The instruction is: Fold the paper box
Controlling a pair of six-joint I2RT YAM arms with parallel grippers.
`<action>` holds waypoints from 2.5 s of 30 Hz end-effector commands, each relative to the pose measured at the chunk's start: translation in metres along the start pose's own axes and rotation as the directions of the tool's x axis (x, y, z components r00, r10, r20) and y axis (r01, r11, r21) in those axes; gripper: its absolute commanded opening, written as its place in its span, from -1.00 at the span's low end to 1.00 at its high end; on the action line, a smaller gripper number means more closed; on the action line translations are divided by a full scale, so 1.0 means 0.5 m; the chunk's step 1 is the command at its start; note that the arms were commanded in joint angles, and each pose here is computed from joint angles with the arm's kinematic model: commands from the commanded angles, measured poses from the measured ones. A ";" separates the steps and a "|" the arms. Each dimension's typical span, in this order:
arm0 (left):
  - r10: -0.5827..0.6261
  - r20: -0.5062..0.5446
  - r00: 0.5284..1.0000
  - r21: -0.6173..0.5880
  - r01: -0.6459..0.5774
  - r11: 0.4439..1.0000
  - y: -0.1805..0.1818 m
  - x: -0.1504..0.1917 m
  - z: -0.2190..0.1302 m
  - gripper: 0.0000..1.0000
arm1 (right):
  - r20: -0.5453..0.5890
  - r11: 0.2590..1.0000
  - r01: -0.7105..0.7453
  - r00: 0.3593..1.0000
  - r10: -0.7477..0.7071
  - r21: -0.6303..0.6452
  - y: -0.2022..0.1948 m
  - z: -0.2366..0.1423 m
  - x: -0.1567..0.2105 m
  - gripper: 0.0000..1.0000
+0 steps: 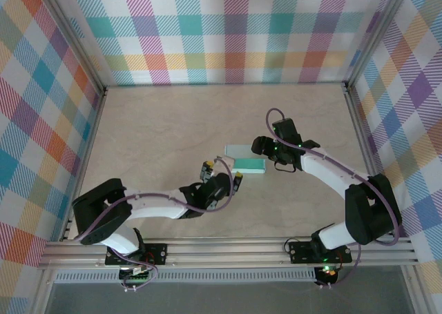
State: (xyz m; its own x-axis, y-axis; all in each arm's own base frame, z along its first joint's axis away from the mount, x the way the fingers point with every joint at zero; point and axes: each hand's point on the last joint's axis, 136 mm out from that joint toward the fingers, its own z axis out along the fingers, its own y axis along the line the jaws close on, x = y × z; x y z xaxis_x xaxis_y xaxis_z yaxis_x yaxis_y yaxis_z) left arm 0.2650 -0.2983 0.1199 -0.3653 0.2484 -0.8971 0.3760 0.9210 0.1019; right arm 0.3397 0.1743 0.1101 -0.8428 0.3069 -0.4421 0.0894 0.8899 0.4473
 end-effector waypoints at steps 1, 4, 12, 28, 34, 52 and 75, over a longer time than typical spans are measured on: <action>0.023 0.085 0.996 0.042 -0.027 0.999 -0.008 -0.044 -0.042 0.95 | 0.009 0.998 0.052 0.999 -0.052 -0.017 -0.002 0.009 0.001 0.72; 0.001 0.093 0.996 0.103 -0.010 0.995 -0.011 -0.070 -0.075 1.00 | 0.035 0.997 0.069 0.997 -0.068 -0.025 -0.003 0.003 -0.004 0.99; -0.151 0.085 0.985 0.057 0.147 0.988 0.059 -0.178 -0.091 1.00 | 0.126 0.997 0.082 0.989 -0.080 -0.011 -0.014 -0.034 -0.023 1.00; -0.315 -0.294 0.902 -0.080 0.306 0.949 0.124 -0.072 0.080 1.00 | 0.067 0.985 0.157 0.986 -0.152 -0.076 -0.005 -0.039 0.009 0.92; -0.353 -0.365 0.861 -0.079 0.349 0.934 0.108 0.005 0.102 1.00 | 0.020 0.983 0.175 0.985 -0.174 -0.050 -0.034 -0.012 0.043 0.84; -0.385 -0.449 0.807 -0.093 0.386 0.918 0.094 0.090 0.137 1.00 | -0.121 0.985 0.165 0.980 -0.158 0.058 -0.098 0.064 0.097 0.29; -0.518 -0.494 0.698 0.097 0.637 0.765 0.092 0.014 0.192 0.42 | -0.059 0.974 -0.072 0.996 0.060 -0.215 -0.027 0.015 0.030 0.64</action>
State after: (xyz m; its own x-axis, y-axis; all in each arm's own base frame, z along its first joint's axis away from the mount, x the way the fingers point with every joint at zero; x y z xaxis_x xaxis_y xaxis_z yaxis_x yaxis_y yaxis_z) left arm 0.3580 -0.2703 0.0745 -0.8561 -0.1662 -0.4893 0.1034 0.8726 -0.4774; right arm 0.3321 0.1640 0.0919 -0.8590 0.3302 -0.3914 0.0363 0.8017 0.5966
